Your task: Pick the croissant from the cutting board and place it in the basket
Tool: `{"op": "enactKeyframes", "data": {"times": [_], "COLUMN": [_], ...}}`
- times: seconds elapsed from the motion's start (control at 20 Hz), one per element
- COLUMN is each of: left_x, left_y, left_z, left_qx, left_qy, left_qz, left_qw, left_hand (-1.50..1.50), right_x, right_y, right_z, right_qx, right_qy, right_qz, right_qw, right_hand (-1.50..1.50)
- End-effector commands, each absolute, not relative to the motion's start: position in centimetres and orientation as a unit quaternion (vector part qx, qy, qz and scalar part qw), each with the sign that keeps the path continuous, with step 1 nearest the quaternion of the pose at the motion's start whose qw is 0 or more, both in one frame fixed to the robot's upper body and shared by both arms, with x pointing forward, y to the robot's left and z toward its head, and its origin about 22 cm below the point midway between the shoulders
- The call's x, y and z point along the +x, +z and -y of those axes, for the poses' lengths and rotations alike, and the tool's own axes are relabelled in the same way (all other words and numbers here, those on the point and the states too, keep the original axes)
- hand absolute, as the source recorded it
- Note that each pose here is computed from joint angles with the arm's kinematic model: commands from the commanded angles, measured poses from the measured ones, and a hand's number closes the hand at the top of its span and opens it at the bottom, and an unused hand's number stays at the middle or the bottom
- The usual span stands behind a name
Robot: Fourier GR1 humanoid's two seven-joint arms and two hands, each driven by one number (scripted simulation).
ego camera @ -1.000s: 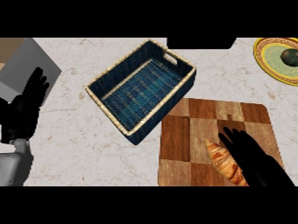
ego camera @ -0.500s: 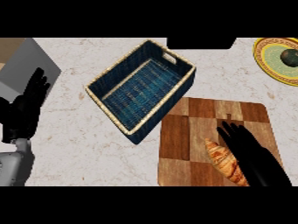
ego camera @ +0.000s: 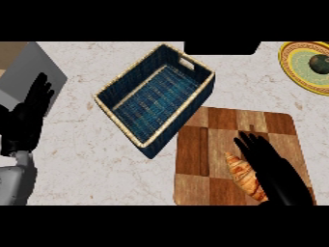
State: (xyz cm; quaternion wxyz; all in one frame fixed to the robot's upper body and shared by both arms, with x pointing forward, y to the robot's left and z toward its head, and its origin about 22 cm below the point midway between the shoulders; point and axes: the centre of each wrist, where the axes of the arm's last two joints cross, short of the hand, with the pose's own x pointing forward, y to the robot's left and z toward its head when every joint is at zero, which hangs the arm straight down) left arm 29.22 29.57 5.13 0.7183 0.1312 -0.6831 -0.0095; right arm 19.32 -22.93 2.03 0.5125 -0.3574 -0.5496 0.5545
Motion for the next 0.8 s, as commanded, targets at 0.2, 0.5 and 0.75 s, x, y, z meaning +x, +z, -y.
{"op": "enactKeyframes", "data": {"times": [0.2, 0.5, 0.75], "left_x": [29.5, 29.3, 29.0], "left_y": [4.1, 3.3, 4.7], "left_z": [-29.8, -27.9, -30.5], "left_qx": [0.133, 0.129, 0.127], "left_qy": [-0.008, -0.011, -0.016], "left_qz": [0.681, 0.689, 0.683], "left_qw": [0.720, 0.713, 0.719], "left_hand": [0.00, 0.00, 0.00], "right_x": [20.2, 21.1, 20.1], "right_y": [-1.3, -2.3, -2.7], "right_z": [23.4, 24.3, 24.4], "right_qx": [-0.337, -0.318, -0.304], "right_qy": [0.594, 0.640, 0.634], "right_qz": [0.514, 0.498, 0.507], "right_qw": [0.519, 0.492, 0.498], "right_hand": [-1.50, 1.50, 1.50]}}
